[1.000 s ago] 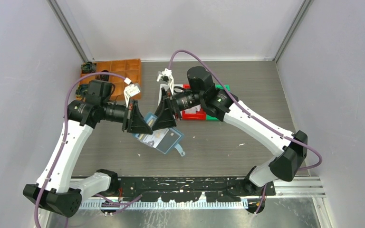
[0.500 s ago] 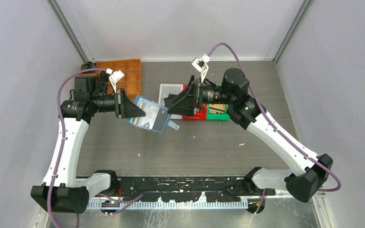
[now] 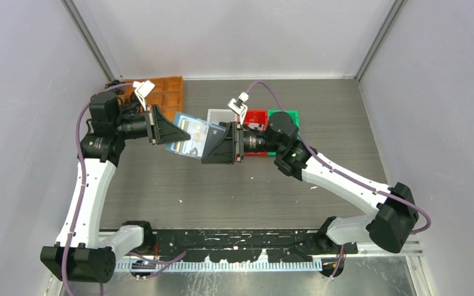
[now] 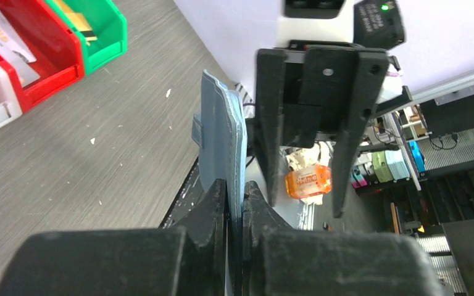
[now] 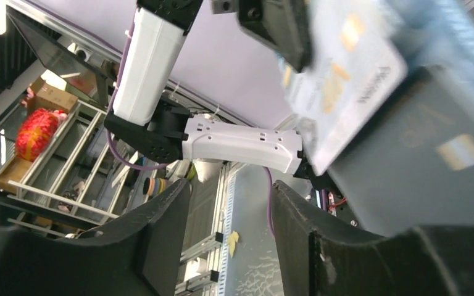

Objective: Take the credit cards out of the card holder
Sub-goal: Remove the credit card from the card holder.

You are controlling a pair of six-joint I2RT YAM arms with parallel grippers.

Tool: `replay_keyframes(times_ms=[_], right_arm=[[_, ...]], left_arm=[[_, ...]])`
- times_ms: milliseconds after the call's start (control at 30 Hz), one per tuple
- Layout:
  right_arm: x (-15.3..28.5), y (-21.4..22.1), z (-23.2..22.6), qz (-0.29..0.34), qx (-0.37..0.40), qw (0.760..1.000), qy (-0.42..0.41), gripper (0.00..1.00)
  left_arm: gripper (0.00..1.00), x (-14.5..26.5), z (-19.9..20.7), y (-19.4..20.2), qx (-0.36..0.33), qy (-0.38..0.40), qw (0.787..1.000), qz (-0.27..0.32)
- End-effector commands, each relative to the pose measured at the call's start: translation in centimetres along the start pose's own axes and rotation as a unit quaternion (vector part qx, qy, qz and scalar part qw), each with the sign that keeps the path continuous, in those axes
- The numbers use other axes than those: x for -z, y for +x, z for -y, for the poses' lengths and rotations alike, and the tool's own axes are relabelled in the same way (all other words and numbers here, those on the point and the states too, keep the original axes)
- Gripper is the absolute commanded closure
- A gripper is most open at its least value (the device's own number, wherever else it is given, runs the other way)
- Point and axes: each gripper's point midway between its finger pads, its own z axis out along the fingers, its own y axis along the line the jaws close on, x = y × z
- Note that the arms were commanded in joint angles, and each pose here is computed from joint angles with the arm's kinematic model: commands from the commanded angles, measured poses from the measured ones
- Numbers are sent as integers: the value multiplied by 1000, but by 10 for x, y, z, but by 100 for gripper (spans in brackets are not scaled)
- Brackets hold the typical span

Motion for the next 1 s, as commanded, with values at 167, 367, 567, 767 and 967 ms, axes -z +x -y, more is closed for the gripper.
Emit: replay_keyframes(times_ms=[167,367,567,767,967], right_arm=[[-4,-15,-9,25,26,999,-23,45],[-1,-21,-8,31,45,998,-5,42],[-9,-38,-23,50,45,997,-42,46],[-13,-48,-34,59,46,995,-65,59],[-15,-47,-34,54,38,995,-73,82]], left_arm=[[100,9,49,-7,-36,59,998,7],[100,12,57,-4,-34,65,997,4],[100,12,58,2,-28,67,997,2],[100,13,57,5,-29,68,997,1],[100,13,59,4,-31,69,997,1]])
